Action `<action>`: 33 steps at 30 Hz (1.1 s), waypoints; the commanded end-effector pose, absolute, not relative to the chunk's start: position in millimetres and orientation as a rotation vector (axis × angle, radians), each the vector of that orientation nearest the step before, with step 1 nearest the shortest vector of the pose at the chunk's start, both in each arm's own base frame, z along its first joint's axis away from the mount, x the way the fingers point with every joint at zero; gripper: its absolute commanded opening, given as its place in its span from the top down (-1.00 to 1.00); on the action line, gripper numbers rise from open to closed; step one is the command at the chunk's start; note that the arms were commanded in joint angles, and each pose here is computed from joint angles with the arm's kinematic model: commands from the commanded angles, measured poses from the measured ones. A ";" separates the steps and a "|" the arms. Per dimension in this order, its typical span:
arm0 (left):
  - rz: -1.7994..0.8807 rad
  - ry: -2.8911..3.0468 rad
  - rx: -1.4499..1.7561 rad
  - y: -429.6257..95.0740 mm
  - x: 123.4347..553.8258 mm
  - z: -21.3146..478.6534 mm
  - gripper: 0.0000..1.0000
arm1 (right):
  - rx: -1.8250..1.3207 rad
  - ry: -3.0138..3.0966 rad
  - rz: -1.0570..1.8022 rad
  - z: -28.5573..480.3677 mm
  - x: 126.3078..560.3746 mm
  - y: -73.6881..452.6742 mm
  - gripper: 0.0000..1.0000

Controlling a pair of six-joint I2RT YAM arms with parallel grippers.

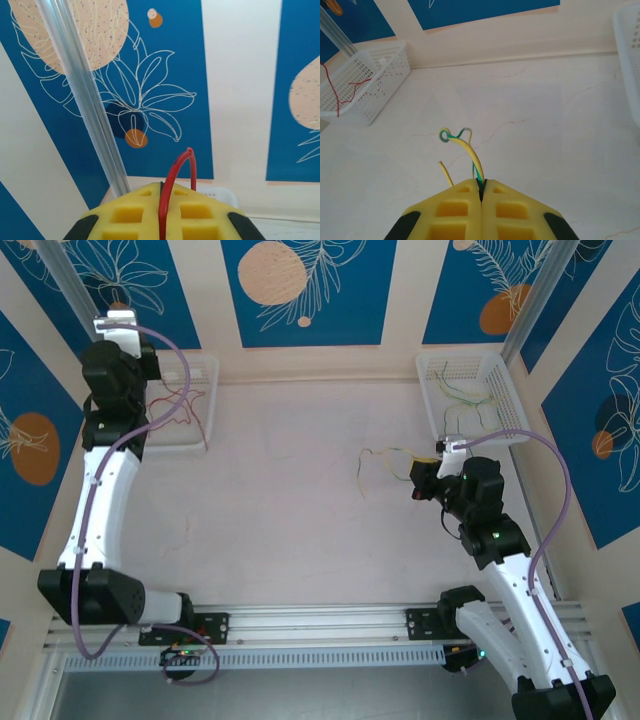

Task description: Untangle the cables

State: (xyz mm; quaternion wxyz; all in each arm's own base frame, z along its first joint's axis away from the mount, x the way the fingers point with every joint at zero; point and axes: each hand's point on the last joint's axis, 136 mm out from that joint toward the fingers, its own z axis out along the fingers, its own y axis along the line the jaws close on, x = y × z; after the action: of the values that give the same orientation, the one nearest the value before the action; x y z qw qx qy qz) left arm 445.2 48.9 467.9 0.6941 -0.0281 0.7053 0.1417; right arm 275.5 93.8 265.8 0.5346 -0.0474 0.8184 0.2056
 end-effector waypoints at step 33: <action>0.137 2.214 -0.227 91.1 580.9 152.8 1.00 | -0.158 1.879 0.469 289.3 250.2 89.1 1.00</action>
State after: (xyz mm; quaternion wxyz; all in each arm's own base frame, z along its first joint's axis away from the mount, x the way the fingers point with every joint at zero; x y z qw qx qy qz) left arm 584.4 92.3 184.1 0.4745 -0.0621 0.8726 0.0984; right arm 253.6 86.1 273.4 0.5480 -0.0568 0.8124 0.1909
